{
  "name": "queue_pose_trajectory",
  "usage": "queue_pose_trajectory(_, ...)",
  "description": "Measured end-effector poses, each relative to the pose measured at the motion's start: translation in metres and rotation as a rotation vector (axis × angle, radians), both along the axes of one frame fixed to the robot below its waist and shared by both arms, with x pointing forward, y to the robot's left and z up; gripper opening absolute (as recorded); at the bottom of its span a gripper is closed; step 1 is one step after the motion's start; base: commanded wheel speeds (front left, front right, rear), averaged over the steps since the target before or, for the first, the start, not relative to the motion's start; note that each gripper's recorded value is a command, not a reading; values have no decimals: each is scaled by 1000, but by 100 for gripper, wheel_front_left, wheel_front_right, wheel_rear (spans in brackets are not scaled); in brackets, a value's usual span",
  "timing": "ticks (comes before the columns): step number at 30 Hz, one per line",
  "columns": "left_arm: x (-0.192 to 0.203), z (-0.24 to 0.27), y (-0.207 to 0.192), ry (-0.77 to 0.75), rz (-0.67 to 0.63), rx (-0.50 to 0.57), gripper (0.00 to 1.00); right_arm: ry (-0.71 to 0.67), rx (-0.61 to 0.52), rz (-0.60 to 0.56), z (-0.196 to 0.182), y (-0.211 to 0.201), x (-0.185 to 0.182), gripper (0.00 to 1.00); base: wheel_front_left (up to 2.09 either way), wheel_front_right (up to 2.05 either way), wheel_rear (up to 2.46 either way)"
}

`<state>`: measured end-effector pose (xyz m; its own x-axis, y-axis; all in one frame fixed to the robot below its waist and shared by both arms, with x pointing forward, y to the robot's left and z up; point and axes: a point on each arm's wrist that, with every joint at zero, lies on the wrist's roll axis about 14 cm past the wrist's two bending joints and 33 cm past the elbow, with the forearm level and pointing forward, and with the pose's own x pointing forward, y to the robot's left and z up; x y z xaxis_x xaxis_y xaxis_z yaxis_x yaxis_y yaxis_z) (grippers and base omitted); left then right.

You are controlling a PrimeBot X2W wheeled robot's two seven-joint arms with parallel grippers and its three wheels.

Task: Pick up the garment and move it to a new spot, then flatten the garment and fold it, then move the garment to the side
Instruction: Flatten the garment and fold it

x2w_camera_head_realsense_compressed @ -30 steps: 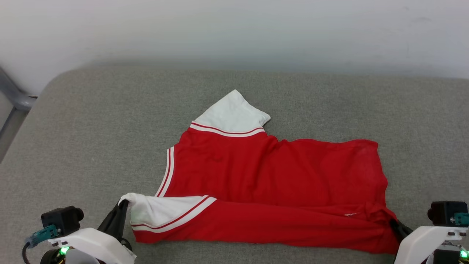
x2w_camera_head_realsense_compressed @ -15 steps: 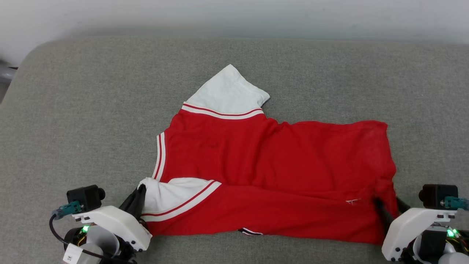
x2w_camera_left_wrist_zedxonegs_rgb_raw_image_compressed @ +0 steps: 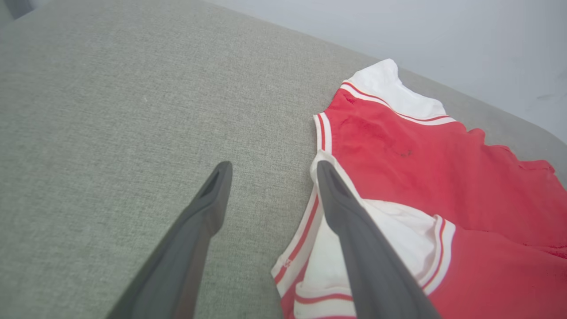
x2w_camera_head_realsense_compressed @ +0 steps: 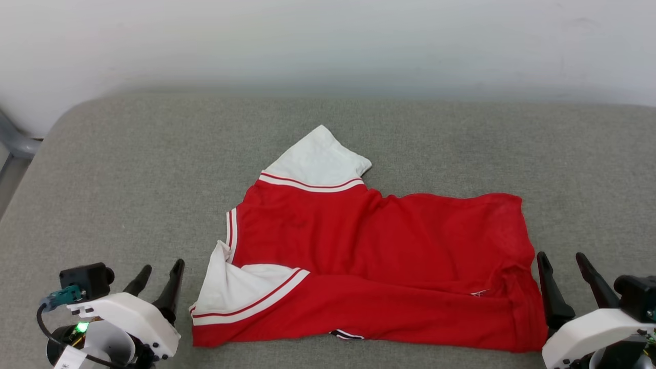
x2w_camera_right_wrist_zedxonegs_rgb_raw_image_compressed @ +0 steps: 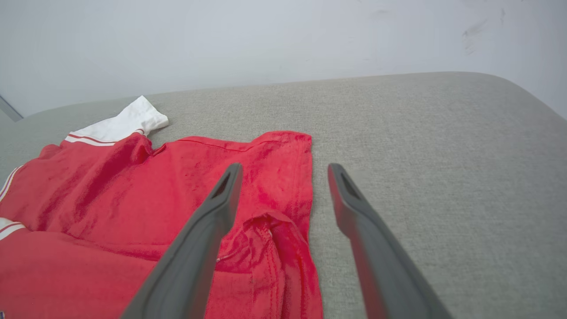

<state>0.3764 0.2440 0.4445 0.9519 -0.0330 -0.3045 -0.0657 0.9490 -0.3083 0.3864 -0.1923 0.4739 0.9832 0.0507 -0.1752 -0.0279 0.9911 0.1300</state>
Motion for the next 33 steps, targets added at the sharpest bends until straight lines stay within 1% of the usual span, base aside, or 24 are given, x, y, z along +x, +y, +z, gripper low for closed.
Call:
queue_pose_trajectory(3, -9, -1, -6, 76, -59, 3, 100, -14, -2, -5, 7, -1, -8, 100, 0, 0, 0)
queue_pose_trajectory(8, -28, -13, -25, 265, -196, -14, 100, 6, -5, -14, 7, -4, -18, 100, 0, 0, 0)
queue_pose_trajectory(11, -43, -28, -35, 394, -251, -32, 100, 13, 1, -21, 6, -6, -21, 100, 0, 0, 0)
queue_pose_trajectory(16, -53, -51, -37, 528, -258, -53, 100, 43, 15, -29, -2, -8, -22, 100, 0, 0, 0)
queue_pose_trajectory(18, -57, -66, -46, 592, -283, -78, 100, 71, 29, -40, -10, -10, -22, 100, 0, 0, 0)
queue_pose_trajectory(20, -55, -73, -51, 615, -299, -94, 100, 99, 43, -51, -16, -13, -23, 100, 0, 0, 0)
queue_pose_trajectory(21, -54, -75, -53, 622, -304, -101, 93, 118, 47, -56, -20, -15, -24, 100, 0, 0, 0)
queue_pose_trajectory(22, -53, -77, -55, 627, -309, -108, 49, 145, 51, -61, -26, -17, -25, 100, 0, 0, 0)
queue_pose_trajectory(23, -52, -80, -55, 632, -312, -111, 17, 168, 56, -68, -30, -19, -27, 100, 0, 0, 0)
queue_pose_trajectory(24, -51, -81, -56, 632, -314, -116, 0, 184, 59, -76, -33, -22, -28, 100, 0, 0, 0)
queue_pose_trajectory(28, -48, -84, -59, 620, -320, -131, 0, 266, 65, -84, -43, -27, -34, 100, 0, 0, 0)
queue_pose_trajectory(29, -46, -81, -64, 589, -327, -139, 0, 357, 63, -66, -52, -28, -43, 100, 0, 0, 0)
queue_pose_trajectory(33, -45, -73, -62, 540, -322, -124, 0, 461, 48, -26, -57, -27, -51, 100, 0, 0, 0)
